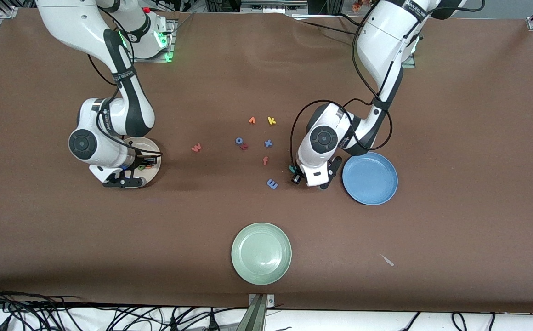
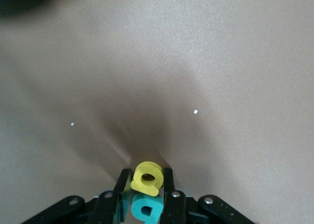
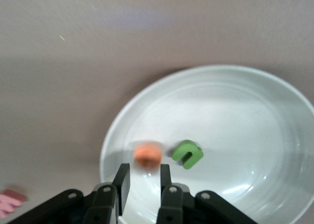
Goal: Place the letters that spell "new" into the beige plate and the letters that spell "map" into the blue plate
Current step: 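Drop the orange e onto the white plate with the right gripper, then drop the yellow a onto the blue plate while the right gripper reaches pink w, then grasp the pink w with the right gripper while the left gripper reaches teal p, then drop the pink w onto the white plate while the left gripper grasps teal p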
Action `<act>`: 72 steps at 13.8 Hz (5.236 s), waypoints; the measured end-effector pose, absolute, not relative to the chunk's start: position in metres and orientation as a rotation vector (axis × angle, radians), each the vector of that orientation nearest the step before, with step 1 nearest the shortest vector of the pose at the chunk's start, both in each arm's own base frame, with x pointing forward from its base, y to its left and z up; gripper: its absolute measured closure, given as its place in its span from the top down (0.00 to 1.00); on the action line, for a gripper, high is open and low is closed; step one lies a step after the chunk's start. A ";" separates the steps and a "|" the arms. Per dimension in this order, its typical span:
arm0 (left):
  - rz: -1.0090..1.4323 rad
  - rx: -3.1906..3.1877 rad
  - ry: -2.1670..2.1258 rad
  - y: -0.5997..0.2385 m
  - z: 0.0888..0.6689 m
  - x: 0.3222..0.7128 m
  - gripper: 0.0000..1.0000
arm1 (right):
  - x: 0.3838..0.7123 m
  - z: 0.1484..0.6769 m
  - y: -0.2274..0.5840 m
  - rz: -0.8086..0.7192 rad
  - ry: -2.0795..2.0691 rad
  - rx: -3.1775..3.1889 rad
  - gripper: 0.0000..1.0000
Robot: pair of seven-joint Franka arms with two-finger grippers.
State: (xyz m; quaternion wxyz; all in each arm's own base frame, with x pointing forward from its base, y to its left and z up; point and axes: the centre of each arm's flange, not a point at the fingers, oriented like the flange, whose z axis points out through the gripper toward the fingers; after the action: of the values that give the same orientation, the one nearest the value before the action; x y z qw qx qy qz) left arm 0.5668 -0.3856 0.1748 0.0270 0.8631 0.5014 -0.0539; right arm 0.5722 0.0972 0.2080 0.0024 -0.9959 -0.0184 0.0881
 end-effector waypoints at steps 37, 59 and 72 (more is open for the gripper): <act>-0.136 3.089 0.656 -0.149 0.215 0.602 0.56 | 0.482 0.174 0.246 0.088 1.114 -2.881 0.85; -0.124 2.989 0.866 -0.406 0.190 0.552 1.00 | 0.556 0.273 0.174 0.343 0.654 -3.099 0.27; -0.103 2.973 0.860 -0.419 0.173 0.546 0.44 | 0.614 0.303 0.119 0.482 0.439 -3.198 0.94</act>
State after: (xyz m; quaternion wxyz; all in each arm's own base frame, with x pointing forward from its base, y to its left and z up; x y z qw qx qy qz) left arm 0.5459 -0.4188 0.1726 0.0225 0.9599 0.2775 -0.0332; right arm 0.6136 0.1191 0.3031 -0.0608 -0.9780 0.1341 0.1474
